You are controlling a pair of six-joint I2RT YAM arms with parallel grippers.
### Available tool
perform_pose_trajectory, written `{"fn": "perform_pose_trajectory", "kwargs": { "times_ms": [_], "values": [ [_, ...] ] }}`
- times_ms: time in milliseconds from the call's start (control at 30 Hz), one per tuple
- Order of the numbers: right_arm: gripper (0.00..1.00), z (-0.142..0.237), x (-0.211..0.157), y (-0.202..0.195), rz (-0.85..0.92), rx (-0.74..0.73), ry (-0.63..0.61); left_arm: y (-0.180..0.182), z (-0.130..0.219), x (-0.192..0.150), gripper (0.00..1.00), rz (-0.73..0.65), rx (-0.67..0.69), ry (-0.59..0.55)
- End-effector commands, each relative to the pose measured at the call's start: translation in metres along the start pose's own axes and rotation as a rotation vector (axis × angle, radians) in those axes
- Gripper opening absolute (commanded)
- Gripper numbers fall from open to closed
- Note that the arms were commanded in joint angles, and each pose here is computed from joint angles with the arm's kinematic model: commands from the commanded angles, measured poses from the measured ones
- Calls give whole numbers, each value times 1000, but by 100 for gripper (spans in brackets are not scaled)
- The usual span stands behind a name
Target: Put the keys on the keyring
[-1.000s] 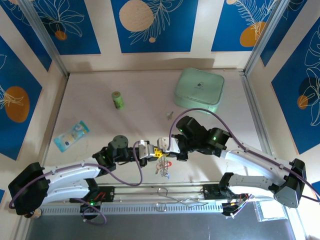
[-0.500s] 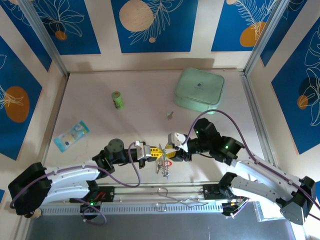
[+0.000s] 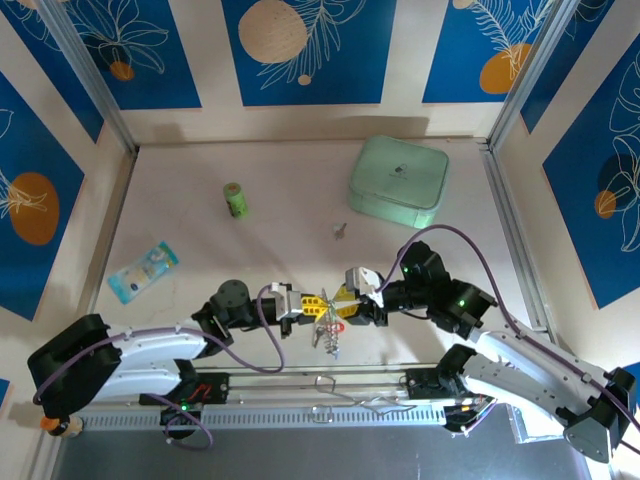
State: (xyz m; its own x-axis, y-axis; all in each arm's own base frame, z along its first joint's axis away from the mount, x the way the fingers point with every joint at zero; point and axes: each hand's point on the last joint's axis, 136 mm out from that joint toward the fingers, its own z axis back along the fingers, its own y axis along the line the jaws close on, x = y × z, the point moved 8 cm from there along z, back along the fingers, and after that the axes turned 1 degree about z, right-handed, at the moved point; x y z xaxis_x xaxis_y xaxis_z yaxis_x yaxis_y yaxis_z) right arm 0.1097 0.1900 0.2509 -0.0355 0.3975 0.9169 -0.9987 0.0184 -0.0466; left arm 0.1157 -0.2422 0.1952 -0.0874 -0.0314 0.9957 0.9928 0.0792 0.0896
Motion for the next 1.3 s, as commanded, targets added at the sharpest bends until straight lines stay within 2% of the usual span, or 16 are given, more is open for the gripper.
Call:
{"fn": "perform_pose_trajectory", "kwargs": {
  "times_ms": [0, 167, 300, 533, 600, 667, 700, 767, 867, 1067, 1267],
  "values": [
    [31, -2, 0, 0, -12, 27, -3, -3, -1, 18, 0, -37, -36, -95],
    [29, -7, -2, -3, -12, 13, 34, -3, -2, 19, 0, -37, -51, -97],
    [24, -10, -1, -3, -11, 29, 34, -3, -2, 19, 0, -40, -51, -99],
    [22, -15, 3, -4, -4, 55, 34, -2, -3, 22, 0, -43, -44, -108],
    [14, -16, 4, -4, -1, 53, 40, -2, -3, 21, 0, -41, -41, -108],
    [1, -15, 5, -5, 7, 43, 50, -1, -3, 20, 0, -38, -27, -99],
    [0, -15, 5, -5, 11, 38, 63, 1, -2, 19, 0, -33, -5, -88],
    [0, -13, 6, -5, 22, 25, 100, 3, -1, 15, 12, -22, 21, -52],
    [0, -11, 6, -5, 56, 21, 185, 4, -2, 15, 20, -20, 21, 15],
    [0, -15, 13, -7, 108, 47, 308, 4, -3, 18, 21, -22, 2, 80],
    [0, -24, 21, -3, 161, 87, 366, 6, -7, 18, 14, -29, -7, 118]
  ]
}}
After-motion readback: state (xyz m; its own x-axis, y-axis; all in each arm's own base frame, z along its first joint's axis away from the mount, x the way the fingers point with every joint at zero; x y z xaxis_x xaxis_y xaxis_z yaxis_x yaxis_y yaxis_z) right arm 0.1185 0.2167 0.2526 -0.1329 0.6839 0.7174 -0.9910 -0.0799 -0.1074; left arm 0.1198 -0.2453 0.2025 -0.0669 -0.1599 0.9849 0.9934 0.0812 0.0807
